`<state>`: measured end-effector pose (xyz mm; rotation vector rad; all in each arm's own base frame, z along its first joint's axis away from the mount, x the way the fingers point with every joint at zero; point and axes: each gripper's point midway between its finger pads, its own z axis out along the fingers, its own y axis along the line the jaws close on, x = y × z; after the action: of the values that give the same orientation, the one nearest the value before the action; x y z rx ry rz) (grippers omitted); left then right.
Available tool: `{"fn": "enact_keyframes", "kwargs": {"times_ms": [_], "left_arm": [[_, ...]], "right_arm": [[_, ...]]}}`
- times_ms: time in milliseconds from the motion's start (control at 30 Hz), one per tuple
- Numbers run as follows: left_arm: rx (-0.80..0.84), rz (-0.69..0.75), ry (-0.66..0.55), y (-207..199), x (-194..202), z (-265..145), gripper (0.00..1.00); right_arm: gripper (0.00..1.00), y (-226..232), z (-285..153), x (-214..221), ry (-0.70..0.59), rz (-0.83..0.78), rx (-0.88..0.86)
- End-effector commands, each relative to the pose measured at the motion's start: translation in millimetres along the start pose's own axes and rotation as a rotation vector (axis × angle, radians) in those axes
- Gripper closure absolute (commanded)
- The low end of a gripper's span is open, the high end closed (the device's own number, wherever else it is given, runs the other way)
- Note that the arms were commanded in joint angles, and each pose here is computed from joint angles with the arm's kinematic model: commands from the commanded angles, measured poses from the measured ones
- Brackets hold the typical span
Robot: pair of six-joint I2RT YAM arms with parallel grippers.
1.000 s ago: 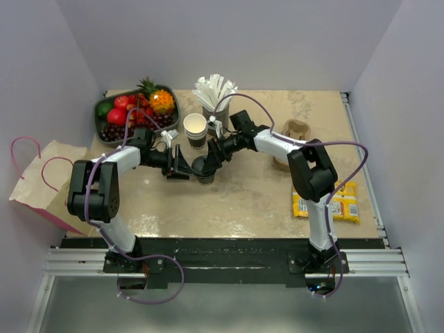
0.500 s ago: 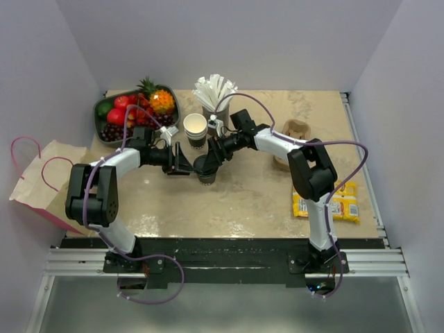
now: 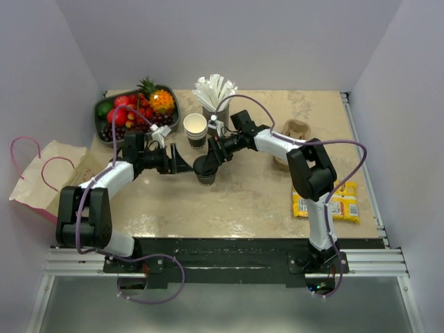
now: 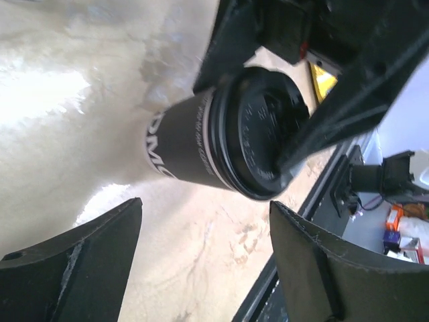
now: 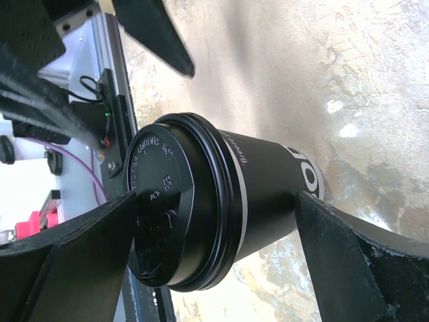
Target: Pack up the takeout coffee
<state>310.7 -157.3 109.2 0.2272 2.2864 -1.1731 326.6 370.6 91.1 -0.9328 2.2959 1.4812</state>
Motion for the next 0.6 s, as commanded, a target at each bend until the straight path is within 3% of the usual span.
{"fn": "enact_keyframes", "kwargs": {"times_ms": [0,133,567], "left_arm": [[0.089,0.028,-0.009,-18.2,10.8,-2.9,0.19],[0.119,0.005,0.028,-25.1,26.1,6.1,0.18],[0.136,0.028,0.038,-28.9,15.2,29.5,0.19]], "right_arm": [[0.01,-15.6,6.4,20.8,0.033,0.085,0.008],[0.01,-10.7,7.9,18.4,0.021,0.104,-0.017],[0.01,-15.6,13.2,16.7,0.007,0.146,-0.019]]}}
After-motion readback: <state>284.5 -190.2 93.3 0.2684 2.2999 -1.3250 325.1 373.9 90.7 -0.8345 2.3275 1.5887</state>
